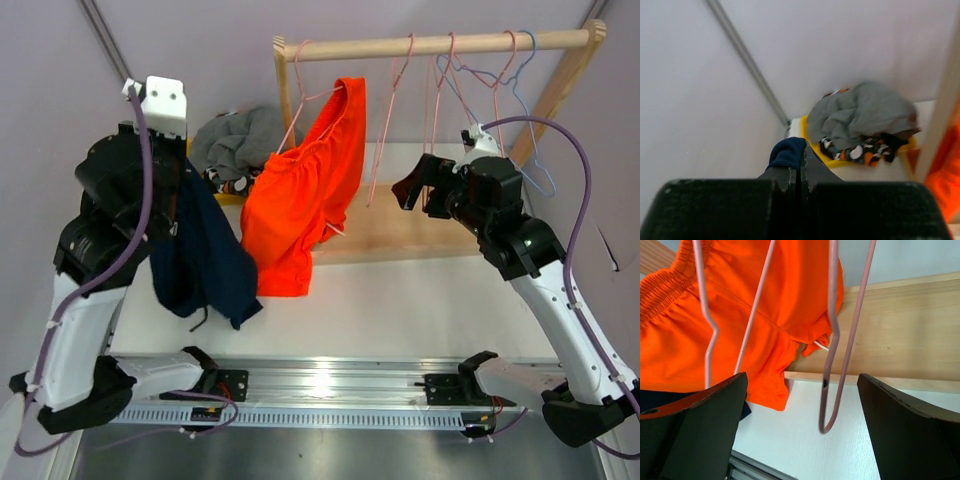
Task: Remove the shorts from the hanger
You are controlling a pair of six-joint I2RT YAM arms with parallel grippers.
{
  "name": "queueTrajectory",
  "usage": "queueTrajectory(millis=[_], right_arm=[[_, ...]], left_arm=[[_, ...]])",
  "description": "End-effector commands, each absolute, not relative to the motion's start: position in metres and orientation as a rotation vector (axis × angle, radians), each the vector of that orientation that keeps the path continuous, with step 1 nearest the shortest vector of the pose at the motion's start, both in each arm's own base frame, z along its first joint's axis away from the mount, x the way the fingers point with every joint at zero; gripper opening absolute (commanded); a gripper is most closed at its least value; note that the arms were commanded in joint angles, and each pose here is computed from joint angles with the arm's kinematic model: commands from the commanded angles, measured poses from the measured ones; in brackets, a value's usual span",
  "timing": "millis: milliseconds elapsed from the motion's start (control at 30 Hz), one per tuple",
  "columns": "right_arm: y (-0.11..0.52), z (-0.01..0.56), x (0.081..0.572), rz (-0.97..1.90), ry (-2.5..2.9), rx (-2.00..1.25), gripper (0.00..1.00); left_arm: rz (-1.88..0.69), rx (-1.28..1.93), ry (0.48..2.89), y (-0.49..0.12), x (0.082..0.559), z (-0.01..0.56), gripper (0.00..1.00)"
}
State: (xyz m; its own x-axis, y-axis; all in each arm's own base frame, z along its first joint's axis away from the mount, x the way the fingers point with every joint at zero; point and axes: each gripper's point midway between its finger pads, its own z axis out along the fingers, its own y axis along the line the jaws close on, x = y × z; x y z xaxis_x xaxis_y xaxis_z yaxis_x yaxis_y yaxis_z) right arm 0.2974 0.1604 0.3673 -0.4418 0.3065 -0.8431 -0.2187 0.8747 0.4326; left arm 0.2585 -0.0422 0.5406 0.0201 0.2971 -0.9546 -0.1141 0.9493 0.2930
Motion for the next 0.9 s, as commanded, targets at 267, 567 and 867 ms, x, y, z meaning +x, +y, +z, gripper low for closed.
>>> queueTrajectory(millis=[267,567,867], right_arm=[[0.163,0.359,0.296,0.617,1.947,0.033,0.99],[0.172,0.333,0.305,0.636,2.013,0.001,0.99],[0.182,0.302,0.313,0.657,2.055,0.005,0.99]], left_arm=[[0.487,-0.499,1.449,0.093,0.29,0.582,0.0],[0.334,-0.497,1.283,0.1,0.313,0.609,0.0],[0.075,-0.27,1.026,0.055,0.395,0.673,0.0]])
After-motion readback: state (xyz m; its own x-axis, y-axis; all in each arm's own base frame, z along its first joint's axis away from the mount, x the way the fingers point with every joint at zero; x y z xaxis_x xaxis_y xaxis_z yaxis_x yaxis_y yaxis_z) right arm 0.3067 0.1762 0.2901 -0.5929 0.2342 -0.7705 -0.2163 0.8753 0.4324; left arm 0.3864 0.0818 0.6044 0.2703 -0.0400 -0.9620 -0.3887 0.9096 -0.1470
